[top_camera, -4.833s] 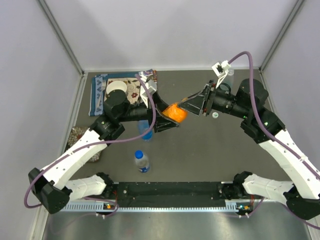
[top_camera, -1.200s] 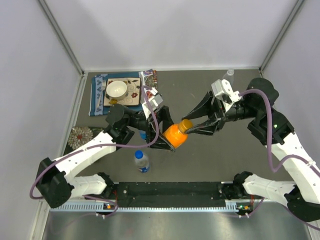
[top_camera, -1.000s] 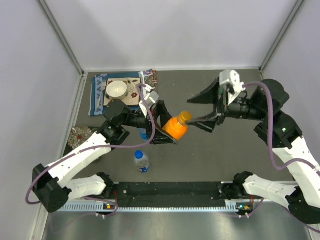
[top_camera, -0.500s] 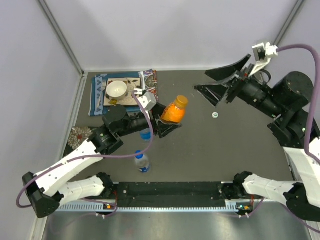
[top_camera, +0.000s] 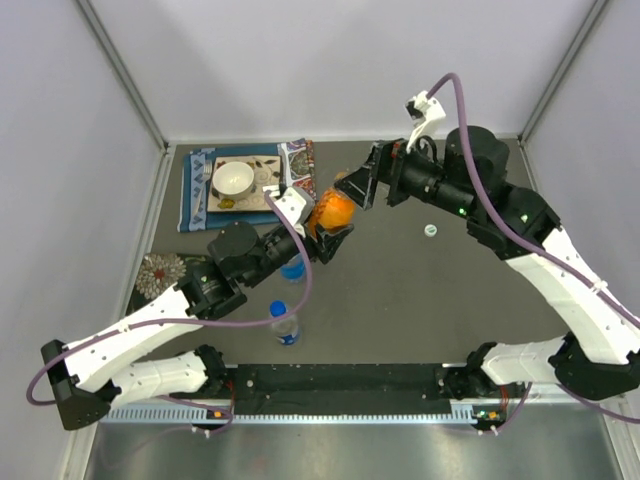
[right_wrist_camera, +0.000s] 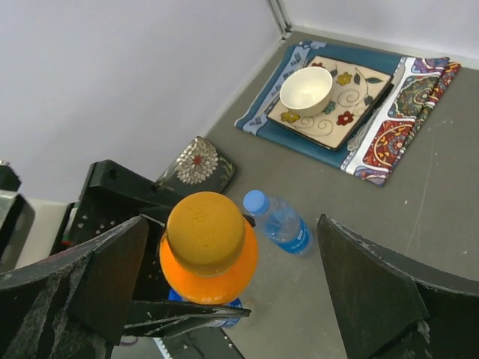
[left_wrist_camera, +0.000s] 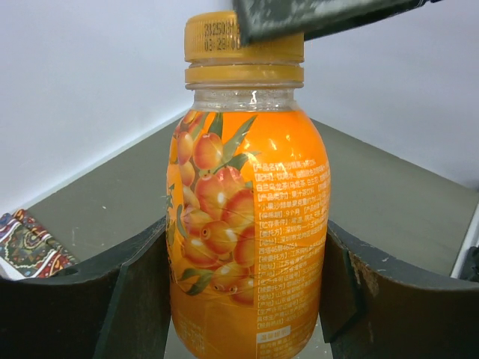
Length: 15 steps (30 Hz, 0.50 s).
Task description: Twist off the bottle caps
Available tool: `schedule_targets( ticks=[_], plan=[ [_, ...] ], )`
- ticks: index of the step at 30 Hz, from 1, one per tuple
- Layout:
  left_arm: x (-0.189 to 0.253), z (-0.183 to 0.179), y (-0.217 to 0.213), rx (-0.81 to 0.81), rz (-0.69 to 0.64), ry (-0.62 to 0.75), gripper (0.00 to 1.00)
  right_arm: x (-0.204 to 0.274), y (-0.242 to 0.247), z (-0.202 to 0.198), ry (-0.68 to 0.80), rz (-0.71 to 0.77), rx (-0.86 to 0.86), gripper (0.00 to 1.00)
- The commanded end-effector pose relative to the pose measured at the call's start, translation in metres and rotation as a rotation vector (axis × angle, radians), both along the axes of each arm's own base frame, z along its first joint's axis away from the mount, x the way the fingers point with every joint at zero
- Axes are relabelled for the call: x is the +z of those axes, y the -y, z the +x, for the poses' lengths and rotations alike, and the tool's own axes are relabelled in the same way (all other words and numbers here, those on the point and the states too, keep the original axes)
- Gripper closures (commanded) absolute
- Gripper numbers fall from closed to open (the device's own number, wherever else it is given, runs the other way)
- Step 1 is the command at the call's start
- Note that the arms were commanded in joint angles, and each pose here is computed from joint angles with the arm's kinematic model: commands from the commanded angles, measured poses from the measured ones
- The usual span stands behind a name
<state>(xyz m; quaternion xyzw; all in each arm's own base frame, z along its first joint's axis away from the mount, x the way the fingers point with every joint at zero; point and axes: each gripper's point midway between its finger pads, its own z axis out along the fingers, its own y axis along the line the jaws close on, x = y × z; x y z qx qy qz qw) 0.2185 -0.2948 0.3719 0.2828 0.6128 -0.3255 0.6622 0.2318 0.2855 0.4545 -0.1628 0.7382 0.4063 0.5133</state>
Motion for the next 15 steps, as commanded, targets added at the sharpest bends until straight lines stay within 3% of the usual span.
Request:
schedule_targets(
  ticks=[1, 9, 15],
  plan=[
    [0.008, 0.004, -0.005, 0.048, -0.005, 0.037, 0.67, 0.022, 0.0, -0.002, 0.037, 0.032, -0.024, 0.05],
    [0.005, 0.004, -0.004, 0.046, 0.001, 0.035, 0.67, 0.009, -0.012, 0.006, 0.019, 0.003, -0.016, 0.12],
    [0.004, 0.003, -0.002, 0.034, 0.006, 0.034, 0.67, 0.002, -0.018, 0.005, 0.009, -0.006, 0.007, 0.32]
  ],
)
